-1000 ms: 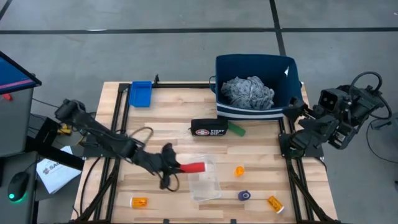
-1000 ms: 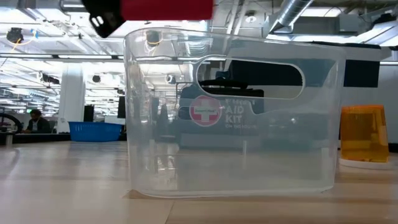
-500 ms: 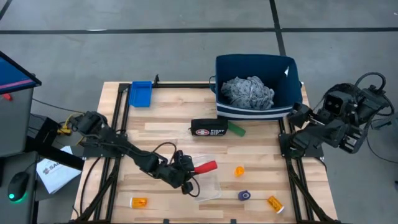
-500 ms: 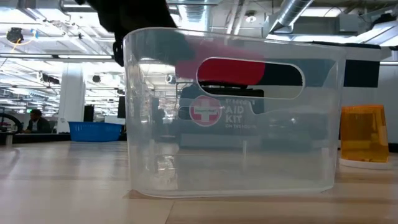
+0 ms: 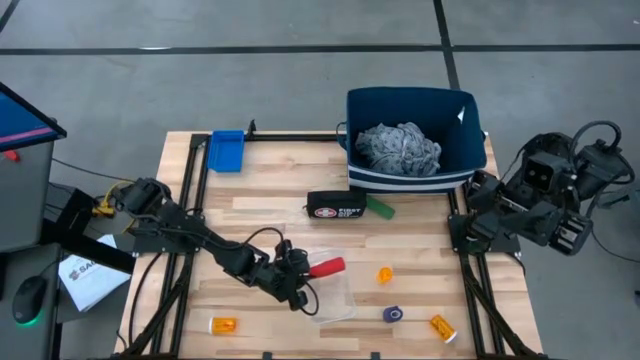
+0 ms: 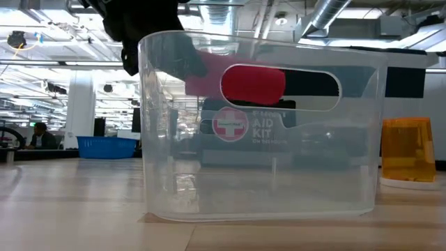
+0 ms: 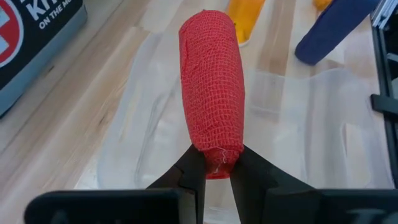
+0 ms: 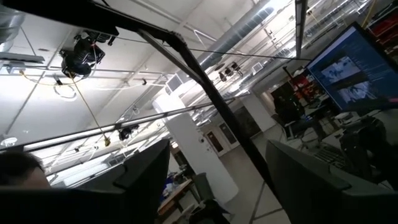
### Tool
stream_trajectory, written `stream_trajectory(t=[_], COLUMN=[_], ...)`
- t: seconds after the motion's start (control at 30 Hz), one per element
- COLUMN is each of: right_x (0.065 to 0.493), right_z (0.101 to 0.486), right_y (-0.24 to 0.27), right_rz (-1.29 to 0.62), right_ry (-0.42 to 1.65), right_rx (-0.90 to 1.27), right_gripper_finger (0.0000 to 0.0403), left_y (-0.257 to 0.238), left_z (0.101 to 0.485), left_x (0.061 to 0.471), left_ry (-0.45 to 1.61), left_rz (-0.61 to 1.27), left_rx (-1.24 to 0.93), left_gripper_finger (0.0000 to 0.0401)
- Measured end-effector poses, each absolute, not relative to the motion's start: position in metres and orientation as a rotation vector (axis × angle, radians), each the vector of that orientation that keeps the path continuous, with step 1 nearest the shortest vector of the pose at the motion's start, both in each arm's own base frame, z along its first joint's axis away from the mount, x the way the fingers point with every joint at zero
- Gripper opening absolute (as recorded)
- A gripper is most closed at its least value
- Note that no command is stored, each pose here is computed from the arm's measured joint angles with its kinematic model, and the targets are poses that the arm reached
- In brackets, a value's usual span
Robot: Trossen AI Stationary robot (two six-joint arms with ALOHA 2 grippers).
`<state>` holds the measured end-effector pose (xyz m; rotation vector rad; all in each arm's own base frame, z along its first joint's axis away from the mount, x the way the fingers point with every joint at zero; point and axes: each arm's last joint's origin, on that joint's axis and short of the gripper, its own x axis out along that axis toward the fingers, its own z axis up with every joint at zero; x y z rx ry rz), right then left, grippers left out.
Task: Pick & place medical supplies in basket/bin
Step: Put the red bandage into the transparent bin, then put the blue bandage into the transparent bin
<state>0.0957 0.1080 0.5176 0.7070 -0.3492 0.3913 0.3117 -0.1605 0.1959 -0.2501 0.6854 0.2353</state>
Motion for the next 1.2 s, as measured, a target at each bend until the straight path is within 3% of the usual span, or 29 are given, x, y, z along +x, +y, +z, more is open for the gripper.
stream_trajectory(t=[0.5, 0.9, 1.2], right_x=[0.0957, 0.0957, 0.0957], right_z=[0.5175, 0.5175, 0.5175], right_y=[0.108, 0.108, 0.108], right_rz=[0.389, 0.389, 0.388], right_ry=[-0.35, -0.35, -0.35], right_rx=[0.708, 0.708, 0.704], right_gripper_finger=[0.0262, 0.0262, 0.0262], left_y=[-0.1601, -0.161, -0.1609], left_z=[0.1949, 0.1951, 0.1952], left_x=[0.3107, 0.3101, 0.3101], left_ry=[0.699, 0.688, 0.685], left_rz=[0.238, 0.25, 0.254], left_rx=[-0.24, -0.231, -0.228], left_gripper_finger=[0.0052, 0.0181, 0.0219])
